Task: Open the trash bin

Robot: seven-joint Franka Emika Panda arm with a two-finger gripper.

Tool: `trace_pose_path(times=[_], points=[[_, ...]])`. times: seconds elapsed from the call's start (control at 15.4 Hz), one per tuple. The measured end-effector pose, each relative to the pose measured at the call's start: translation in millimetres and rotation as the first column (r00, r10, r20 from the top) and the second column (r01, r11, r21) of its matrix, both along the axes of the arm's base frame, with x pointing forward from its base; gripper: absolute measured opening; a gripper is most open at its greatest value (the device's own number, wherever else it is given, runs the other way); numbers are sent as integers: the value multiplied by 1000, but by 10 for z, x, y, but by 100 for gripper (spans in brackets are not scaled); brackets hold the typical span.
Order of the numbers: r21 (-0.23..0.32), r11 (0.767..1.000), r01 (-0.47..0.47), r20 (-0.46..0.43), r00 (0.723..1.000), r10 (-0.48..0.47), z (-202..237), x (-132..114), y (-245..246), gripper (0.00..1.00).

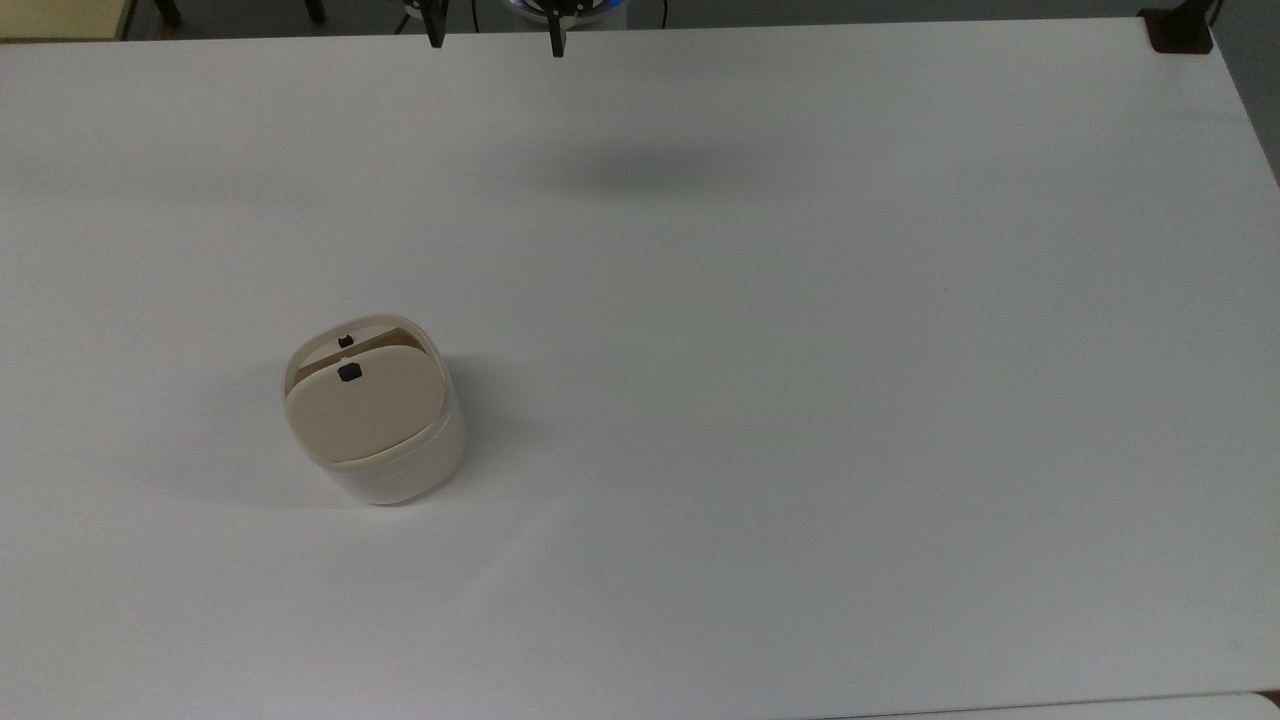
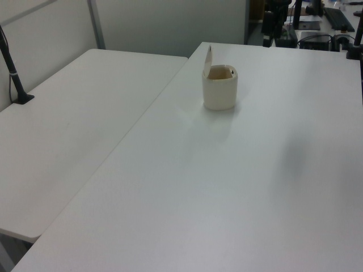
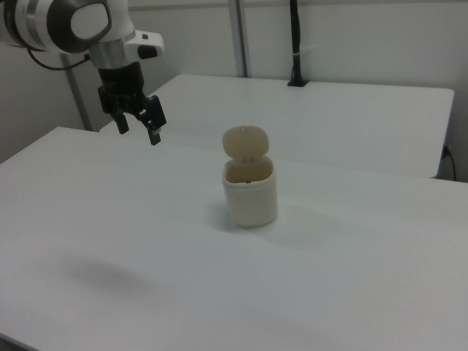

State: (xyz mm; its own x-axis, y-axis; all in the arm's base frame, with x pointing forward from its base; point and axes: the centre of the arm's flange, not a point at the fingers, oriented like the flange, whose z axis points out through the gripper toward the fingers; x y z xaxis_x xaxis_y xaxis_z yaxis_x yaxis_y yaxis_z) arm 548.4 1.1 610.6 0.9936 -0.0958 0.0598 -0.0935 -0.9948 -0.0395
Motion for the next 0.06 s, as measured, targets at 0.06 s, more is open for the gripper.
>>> trace_pose_path(times=[0.06], points=[[0,1000,-4,3,1000,4,13,1,-10,100]])
